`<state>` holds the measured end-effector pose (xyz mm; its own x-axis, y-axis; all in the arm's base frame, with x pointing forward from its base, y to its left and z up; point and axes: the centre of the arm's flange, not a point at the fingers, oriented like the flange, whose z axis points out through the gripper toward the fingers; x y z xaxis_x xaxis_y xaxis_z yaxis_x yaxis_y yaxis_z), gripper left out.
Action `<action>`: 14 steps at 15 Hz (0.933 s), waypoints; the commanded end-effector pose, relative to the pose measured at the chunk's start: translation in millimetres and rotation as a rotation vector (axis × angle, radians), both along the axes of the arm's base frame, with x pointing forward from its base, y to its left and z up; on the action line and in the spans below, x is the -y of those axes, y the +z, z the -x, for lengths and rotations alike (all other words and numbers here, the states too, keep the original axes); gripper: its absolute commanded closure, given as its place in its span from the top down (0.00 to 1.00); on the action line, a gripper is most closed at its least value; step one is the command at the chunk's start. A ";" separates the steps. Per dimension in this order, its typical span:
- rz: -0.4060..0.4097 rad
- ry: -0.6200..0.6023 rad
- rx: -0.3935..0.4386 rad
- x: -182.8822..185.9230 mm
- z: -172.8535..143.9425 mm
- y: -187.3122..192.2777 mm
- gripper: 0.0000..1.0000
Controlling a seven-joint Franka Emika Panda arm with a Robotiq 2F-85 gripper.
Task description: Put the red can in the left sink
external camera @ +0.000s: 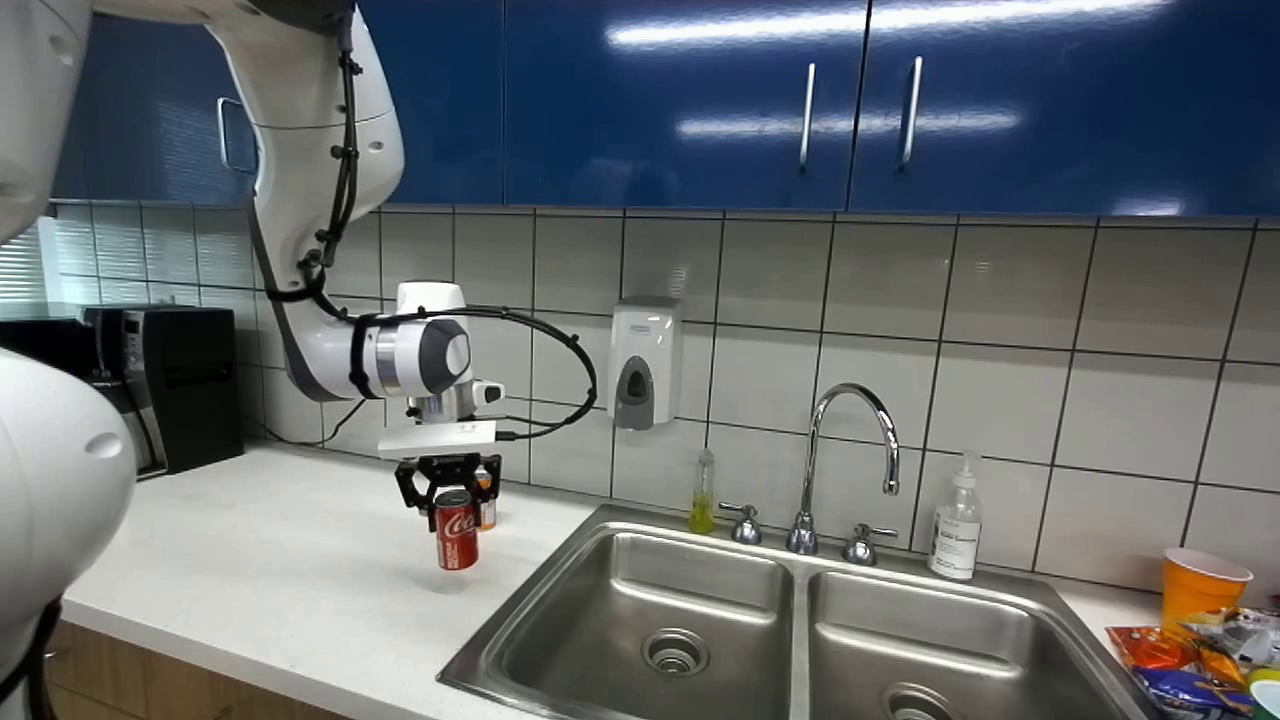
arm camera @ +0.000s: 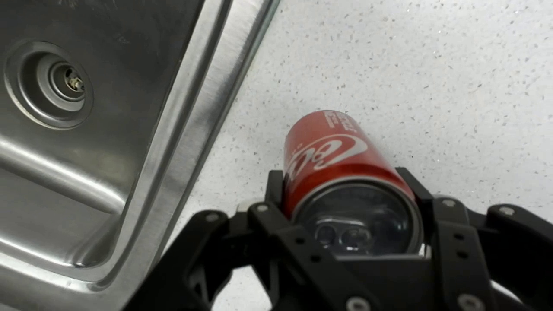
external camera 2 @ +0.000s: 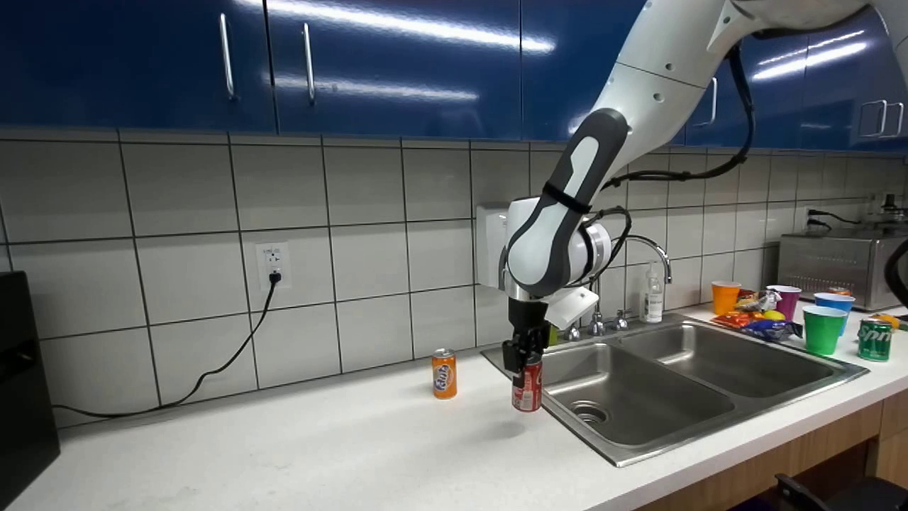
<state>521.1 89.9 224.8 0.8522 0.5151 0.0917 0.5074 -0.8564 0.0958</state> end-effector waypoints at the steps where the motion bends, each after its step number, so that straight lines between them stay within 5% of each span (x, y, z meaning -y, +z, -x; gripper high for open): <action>1: 0.000 -0.007 -0.007 1.8 10.6 34.7 0.38; 14: 0.009 -0.045 -0.055 8.6 34.1 80.4 0.38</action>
<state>500.9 88.0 283.4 0.8730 0.4852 0.0497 0.4803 -0.8729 0.0861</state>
